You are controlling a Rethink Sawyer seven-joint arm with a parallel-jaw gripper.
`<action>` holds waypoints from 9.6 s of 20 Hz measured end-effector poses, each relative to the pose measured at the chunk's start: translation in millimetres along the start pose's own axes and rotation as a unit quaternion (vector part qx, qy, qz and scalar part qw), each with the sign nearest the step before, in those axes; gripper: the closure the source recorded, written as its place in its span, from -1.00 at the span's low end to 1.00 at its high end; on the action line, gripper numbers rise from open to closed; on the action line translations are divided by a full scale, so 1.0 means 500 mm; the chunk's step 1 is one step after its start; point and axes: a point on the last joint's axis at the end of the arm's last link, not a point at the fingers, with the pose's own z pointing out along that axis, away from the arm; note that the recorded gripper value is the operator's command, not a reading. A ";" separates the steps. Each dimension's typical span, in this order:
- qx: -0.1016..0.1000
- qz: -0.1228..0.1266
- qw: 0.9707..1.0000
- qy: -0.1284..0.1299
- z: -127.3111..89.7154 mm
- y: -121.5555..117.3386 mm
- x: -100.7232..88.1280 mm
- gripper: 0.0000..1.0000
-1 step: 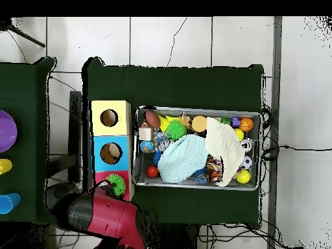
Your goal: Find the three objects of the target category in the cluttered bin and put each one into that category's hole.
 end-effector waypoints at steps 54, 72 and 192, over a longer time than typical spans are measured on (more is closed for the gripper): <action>-0.059 -0.001 0.998 -0.035 0.036 0.017 0.075 -1.00; -0.032 0.007 0.999 -0.014 0.031 0.016 0.053 1.00; -0.078 0.083 0.993 -0.029 -0.017 0.060 -0.145 -1.00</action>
